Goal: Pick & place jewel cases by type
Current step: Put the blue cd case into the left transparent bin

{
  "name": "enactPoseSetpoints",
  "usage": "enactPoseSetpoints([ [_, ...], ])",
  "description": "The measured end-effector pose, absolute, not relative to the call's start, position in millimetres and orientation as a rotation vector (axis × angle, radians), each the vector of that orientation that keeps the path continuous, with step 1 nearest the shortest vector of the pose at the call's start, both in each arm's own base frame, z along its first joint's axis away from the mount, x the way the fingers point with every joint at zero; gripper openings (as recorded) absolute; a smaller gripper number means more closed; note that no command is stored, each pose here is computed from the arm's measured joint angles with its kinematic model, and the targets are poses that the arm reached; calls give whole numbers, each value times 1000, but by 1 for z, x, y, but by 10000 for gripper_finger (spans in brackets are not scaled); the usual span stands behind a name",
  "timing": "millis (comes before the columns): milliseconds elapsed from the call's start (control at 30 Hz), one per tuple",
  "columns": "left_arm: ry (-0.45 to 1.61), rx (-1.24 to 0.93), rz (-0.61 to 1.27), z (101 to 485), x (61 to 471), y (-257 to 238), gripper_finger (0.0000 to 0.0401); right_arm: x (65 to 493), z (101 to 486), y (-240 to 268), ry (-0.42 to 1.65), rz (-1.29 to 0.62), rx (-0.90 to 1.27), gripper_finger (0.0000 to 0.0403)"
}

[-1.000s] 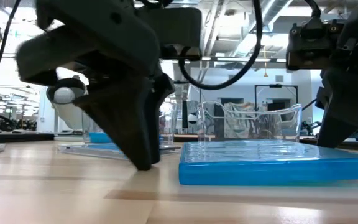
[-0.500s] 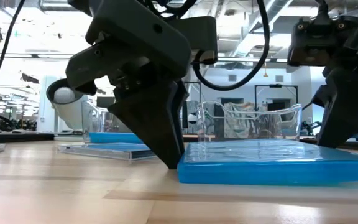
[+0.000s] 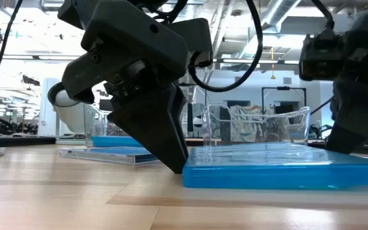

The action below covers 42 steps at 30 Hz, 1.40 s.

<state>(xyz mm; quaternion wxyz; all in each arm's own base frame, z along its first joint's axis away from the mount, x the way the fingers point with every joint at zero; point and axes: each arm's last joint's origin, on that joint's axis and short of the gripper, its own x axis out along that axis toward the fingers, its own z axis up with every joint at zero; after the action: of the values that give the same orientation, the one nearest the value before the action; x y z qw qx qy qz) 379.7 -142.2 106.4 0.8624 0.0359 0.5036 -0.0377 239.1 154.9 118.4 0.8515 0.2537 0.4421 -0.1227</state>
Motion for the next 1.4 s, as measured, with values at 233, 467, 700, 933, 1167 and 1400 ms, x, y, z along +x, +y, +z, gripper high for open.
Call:
enactPoseSetpoints([
  [233, 1058, 99, -93, 106, 379, -142, 129, 236, 118, 154, 908, -264, 625, 63],
  [467, 1060, 116, -109, 106, 379, -143, 129, 236, 122, 155, 910, -241, 661, 98],
  [700, 1061, 122, -112, 106, 379, -143, 129, 237, 124, 156, 901, -216, 683, 124],
  [933, 1068, 124, -112, 106, 378, -143, 129, 238, 126, 159, 900, -170, 681, 146],
  [1167, 1071, 127, -112, 106, 378, -144, 129, 238, 128, 162, 885, -147, 682, 160],
  [1400, 1073, 127, -112, 106, 377, -144, 129, 245, 138, 168, 796, -51, 686, 160],
])
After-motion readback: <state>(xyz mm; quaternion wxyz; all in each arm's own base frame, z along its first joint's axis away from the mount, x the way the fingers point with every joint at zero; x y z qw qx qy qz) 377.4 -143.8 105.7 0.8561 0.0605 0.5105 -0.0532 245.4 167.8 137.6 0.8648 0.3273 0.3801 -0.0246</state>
